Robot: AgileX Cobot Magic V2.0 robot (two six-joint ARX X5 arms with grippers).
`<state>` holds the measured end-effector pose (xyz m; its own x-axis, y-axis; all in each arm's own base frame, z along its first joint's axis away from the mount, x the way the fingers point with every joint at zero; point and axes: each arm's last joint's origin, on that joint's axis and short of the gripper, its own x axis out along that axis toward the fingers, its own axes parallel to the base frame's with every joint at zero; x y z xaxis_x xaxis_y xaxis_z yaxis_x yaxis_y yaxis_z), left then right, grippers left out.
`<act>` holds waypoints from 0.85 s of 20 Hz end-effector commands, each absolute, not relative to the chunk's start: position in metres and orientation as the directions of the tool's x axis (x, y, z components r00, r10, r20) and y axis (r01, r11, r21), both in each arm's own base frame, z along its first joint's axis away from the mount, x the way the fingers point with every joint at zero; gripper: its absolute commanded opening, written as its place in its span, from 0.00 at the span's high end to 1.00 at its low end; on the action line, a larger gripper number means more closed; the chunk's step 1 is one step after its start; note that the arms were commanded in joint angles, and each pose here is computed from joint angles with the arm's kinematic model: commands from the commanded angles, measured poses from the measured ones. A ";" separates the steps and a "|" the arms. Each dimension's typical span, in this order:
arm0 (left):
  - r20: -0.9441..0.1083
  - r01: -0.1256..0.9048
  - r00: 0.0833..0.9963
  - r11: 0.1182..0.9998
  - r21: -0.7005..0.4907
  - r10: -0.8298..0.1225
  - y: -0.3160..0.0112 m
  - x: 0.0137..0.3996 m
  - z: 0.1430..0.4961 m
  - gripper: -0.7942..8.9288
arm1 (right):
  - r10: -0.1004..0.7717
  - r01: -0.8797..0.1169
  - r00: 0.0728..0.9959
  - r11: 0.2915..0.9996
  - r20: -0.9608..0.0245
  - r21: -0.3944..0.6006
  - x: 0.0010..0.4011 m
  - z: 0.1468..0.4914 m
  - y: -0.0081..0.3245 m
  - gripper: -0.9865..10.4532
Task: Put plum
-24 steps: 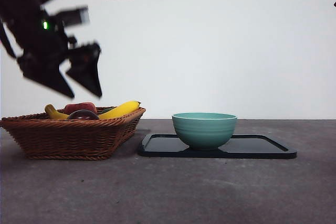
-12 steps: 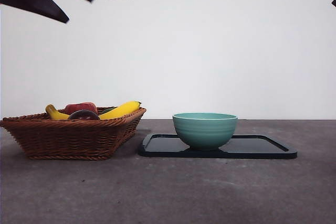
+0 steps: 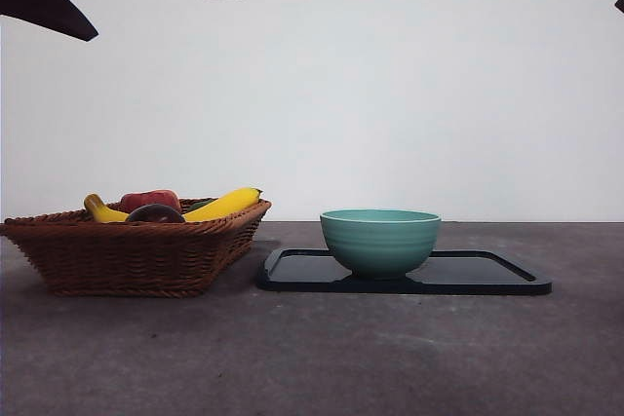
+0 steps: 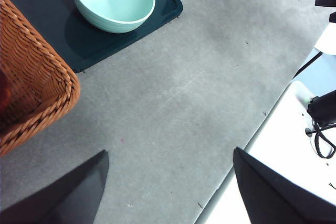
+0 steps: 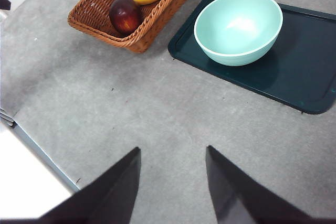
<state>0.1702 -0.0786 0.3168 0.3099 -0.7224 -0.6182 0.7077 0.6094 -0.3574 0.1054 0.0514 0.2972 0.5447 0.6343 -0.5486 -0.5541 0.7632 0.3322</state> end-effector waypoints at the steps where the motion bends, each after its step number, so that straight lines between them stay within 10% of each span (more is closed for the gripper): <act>1: -0.603 0.731 0.313 0.592 -0.341 -0.734 -0.080 0.171 0.322 0.53 | 0.637 -0.549 0.543 0.762 -0.547 0.343 0.106 0.297 0.052 0.74; 17: -0.601 0.738 0.314 0.587 -0.332 -0.735 -0.080 0.171 0.322 0.53 | 0.522 -0.302 0.597 0.850 -0.609 0.431 0.210 0.295 0.079 0.68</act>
<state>0.1704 -0.0787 0.3170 0.3116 -0.7230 -0.6166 0.7136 0.6065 -0.3506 0.2048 0.0767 0.2930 0.5935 0.5228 -0.6119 -0.3040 0.8496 0.4310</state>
